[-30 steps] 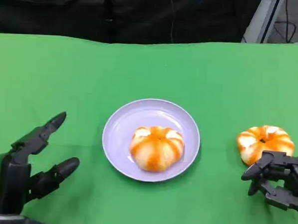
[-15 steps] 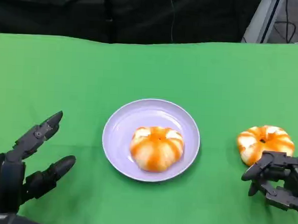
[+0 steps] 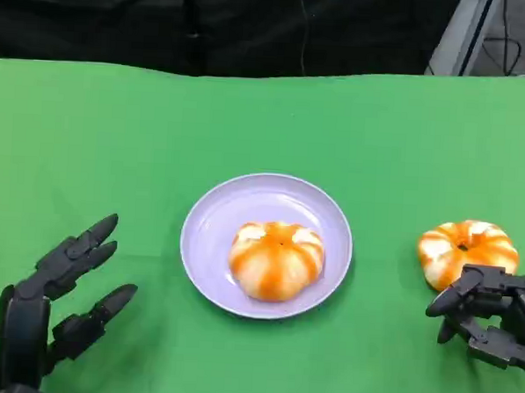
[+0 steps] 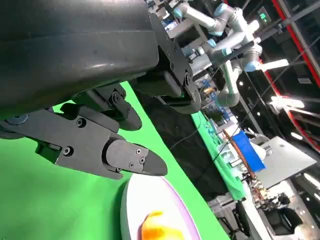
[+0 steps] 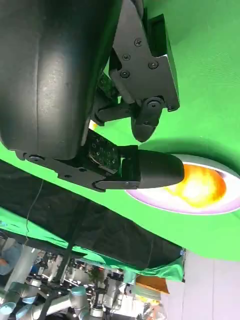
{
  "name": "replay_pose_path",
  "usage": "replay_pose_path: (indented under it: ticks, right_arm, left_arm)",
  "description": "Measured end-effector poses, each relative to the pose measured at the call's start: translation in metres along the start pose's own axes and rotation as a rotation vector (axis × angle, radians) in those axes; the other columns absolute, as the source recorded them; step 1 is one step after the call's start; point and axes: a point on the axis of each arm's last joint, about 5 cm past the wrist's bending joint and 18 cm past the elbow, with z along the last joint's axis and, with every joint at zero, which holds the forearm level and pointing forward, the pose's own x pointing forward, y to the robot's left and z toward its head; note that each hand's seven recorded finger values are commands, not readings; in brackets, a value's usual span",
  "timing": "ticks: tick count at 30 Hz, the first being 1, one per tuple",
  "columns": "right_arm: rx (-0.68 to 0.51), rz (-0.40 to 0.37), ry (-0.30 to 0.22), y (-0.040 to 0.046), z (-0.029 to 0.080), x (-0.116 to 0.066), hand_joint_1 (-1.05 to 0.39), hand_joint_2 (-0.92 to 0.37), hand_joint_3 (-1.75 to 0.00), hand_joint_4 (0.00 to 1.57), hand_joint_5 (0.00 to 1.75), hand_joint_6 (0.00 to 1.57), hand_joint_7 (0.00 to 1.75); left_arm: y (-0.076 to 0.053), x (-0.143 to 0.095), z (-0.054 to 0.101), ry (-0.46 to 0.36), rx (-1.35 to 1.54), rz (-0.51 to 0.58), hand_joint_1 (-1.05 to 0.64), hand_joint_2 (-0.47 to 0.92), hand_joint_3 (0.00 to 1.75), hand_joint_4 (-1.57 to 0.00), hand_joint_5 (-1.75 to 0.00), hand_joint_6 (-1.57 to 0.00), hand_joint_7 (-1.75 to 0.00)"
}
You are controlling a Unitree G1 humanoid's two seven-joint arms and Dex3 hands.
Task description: Grasp the bread from the table and place it into the plate.
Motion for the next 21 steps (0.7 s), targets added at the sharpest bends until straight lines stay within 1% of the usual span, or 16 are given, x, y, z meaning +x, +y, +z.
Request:
replay_pose_path:
  ticks: [3, 4, 5, 7, 8, 9, 10, 11, 13, 21]
  right_arm:
    - [0.0, 0.0, 0.0, 0.0, 0.0, 0.0, 0.07, -0.86, -0.59, 0.88, 1.37, 0.96, 0.92]
    - [0.0, 0.0, 0.0, 0.0, 0.0, 0.0, 0.07, -0.85, -0.59, 0.88, 1.38, 0.96, 0.92]
    - [0.0, -0.001, 0.0, 0.0, 0.0, 0.0, 0.06, -0.85, -0.59, 0.88, 1.38, 0.96, 0.92]
    - [0.0, -0.004, 0.0, 0.0, 0.0, 0.0, 0.06, -0.85, -0.59, 0.88, 1.38, 0.95, 0.92]
    - [0.0, -0.006, 0.0, 0.0, 0.0, 0.0, 0.06, -0.84, -0.59, 0.88, 1.38, 0.95, 0.92]
    - [0.0, -0.007, 0.0, 0.0, 0.0, 0.0, 0.06, -0.84, -0.59, 0.88, 1.38, 0.95, 0.93]
    - [0.0, -0.009, 0.0, 0.0, 0.0, 0.0, 0.06, -0.84, -0.6, 0.88, 1.38, 0.95, 0.93]
    - [0.0, -0.011, 0.0, 0.0, 0.0, 0.0, 0.06, -0.84, -0.6, 0.88, 1.38, 0.95, 0.93]
    - [0.0, -0.013, 0.0, 0.0, 0.0, 0.0, 0.06, -0.84, -0.6, 0.88, 1.38, 0.95, 0.93]
    - [0.0, -0.014, 0.0, 0.0, 0.0, 0.0, 0.07, -0.83, -0.61, 0.88, 1.38, 0.95, 0.93]
  left_arm:
    - [0.0006, 0.0002, -0.0001, 0.001, 0.0, -0.003, -0.26, 0.92, 0.12, -0.86, -0.01, -0.69, -0.01]
    - [0.0007, 0.0003, -0.0001, 0.001, 0.0, -0.004, -0.17, 0.92, 0.24, -1.01, -0.1, -0.85, -0.07]
    - [0.0006, 0.0002, -0.0001, 0.002, -0.002, 0.0, -0.13, 0.92, 0.28, -1.07, -0.14, -0.92, -0.1]
    - [-0.0008, -0.0006, -0.0003, 0.01, -0.007, 0.011, -0.1, 0.92, 0.33, -1.1, -0.21, -0.99, -0.11]
    - [-0.0018, -0.0013, -0.0005, 0.014, -0.01, 0.012, -0.09, 0.92, 0.35, -0.98, -0.56, -1.04, -0.12]
    - [-0.0026, -0.0017, -0.0005, 0.017, -0.012, 0.014, -0.08, 0.92, 0.36, -0.88, -0.78, -1.06, -0.12]
    - [-0.0031, -0.0021, -0.0006, 0.02, -0.014, 0.018, -0.08, 0.92, 0.36, -0.81, -0.92, -1.07, -0.12]
    - [-0.0034, -0.0024, -0.0008, 0.023, -0.015, 0.021, -0.08, 0.92, 0.36, -0.79, -0.97, -1.07, -0.12]
    - [-0.0042, -0.003, -0.0009, 0.027, -0.018, 0.024, -0.08, 0.92, 0.36, -0.77, -1.02, -1.08, -0.13]
    - [-0.0051, -0.0032, -0.0009, 0.032, -0.024, 0.037, -0.09, 0.92, 0.39, -0.75, -1.07, -1.08, -0.13]
